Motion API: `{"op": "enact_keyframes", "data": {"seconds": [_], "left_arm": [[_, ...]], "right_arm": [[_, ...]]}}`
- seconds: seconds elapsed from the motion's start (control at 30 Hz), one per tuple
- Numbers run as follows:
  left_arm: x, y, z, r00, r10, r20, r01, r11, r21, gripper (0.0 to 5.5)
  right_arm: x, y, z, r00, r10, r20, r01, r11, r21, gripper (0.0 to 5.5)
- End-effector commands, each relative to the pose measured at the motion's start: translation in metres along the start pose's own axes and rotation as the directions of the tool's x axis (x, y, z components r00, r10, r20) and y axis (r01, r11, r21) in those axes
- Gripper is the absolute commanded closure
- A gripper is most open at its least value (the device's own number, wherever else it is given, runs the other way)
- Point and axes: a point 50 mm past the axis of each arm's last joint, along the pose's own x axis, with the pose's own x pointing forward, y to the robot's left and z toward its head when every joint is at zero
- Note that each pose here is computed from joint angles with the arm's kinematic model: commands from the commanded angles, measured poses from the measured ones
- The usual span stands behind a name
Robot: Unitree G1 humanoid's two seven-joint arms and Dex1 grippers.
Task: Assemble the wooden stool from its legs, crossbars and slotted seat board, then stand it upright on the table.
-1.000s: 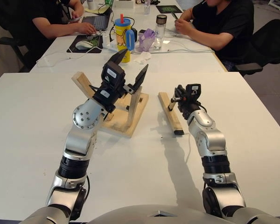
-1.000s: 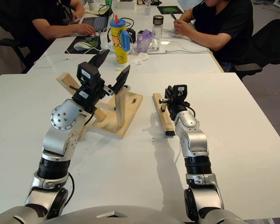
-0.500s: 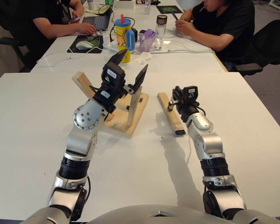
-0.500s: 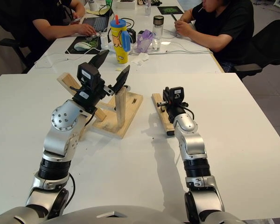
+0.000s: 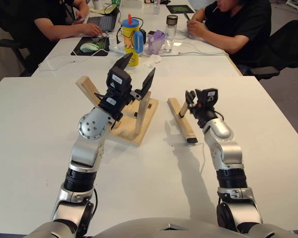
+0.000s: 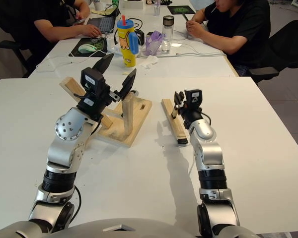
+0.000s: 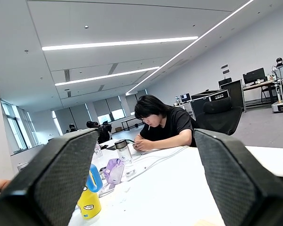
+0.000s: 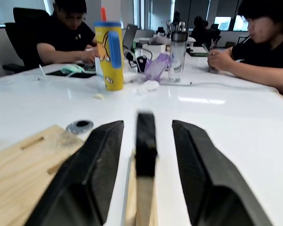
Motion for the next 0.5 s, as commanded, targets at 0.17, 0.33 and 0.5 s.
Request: {"op": "enact_keyframes", "data": {"seconds": [0.17, 0.33, 0.5], "left_arm": [[-0.003, -0.002, -0.007, 1.000, 0.013, -0.028, -0.013, 1.000, 0.006, 1.77], [-0.002, -0.003, -0.008, 0.999, 0.017, -0.028, -0.017, 1.000, 0.005, 1.77], [-0.002, -0.004, -0.009, 0.999, 0.029, -0.027, -0.029, 1.000, 0.003, 1.77]], "right_arm": [[0.026, 0.001, 0.069, 0.957, 0.052, 0.285, -0.044, 0.998, -0.036, 4.25], [0.043, 0.008, 0.092, 0.933, 0.087, 0.350, -0.085, 0.996, -0.021, 5.08], [0.057, 0.013, 0.074, 0.953, 0.105, 0.285, -0.100, 0.994, -0.034, 5.27]]}}
